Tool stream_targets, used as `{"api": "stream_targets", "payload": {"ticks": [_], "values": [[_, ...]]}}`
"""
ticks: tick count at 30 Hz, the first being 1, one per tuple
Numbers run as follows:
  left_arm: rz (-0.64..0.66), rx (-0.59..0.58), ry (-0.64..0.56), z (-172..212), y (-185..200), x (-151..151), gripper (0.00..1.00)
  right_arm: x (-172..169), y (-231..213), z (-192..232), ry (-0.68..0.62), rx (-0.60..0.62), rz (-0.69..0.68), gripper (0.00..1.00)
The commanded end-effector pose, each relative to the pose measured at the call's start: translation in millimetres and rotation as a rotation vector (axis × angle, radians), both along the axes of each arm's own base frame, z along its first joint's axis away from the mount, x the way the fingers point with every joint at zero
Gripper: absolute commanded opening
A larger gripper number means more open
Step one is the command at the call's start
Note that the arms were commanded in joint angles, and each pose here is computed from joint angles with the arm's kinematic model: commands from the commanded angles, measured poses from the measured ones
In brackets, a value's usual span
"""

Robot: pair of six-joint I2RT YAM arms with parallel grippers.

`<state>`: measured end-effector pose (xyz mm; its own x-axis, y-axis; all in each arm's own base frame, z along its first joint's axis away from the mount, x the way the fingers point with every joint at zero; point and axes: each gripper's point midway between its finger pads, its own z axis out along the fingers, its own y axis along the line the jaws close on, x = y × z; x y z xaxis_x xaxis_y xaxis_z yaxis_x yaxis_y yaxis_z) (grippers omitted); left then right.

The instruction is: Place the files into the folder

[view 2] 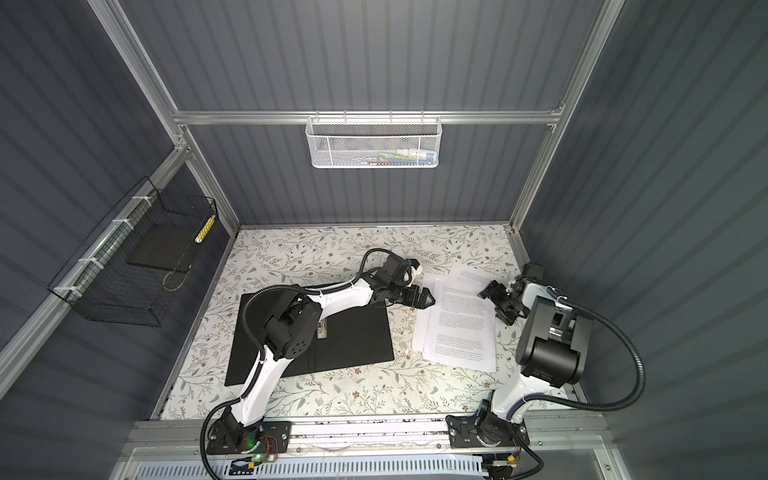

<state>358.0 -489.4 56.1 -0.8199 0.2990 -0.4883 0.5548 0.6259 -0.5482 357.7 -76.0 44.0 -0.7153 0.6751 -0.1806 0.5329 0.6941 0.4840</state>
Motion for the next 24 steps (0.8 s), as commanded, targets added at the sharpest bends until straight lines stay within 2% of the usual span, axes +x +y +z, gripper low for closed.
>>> {"api": "stream_targets", "payload": {"ticks": [1,4,7,12,15,24], "values": [[0.003,0.091,-0.002,-14,12,4,0.99,-1,-12,22,-0.044,-0.106,0.014,0.93],[0.009,0.066,-0.029,5,9,6,0.99,-12,-31,28,-0.027,-0.239,-0.026,0.95],[0.027,0.052,-0.029,13,10,7,0.99,-15,-44,27,-0.003,-0.295,-0.056,0.98],[0.046,0.042,0.008,3,10,3,0.99,-3,-56,8,0.038,-0.255,-0.064,0.98],[0.046,0.051,0.038,-10,10,-1,0.99,2,-68,2,0.088,-0.272,-0.056,0.98],[0.010,0.008,0.079,-20,-4,-15,1.00,19,-55,-8,0.091,-0.149,-0.012,0.96]]}}
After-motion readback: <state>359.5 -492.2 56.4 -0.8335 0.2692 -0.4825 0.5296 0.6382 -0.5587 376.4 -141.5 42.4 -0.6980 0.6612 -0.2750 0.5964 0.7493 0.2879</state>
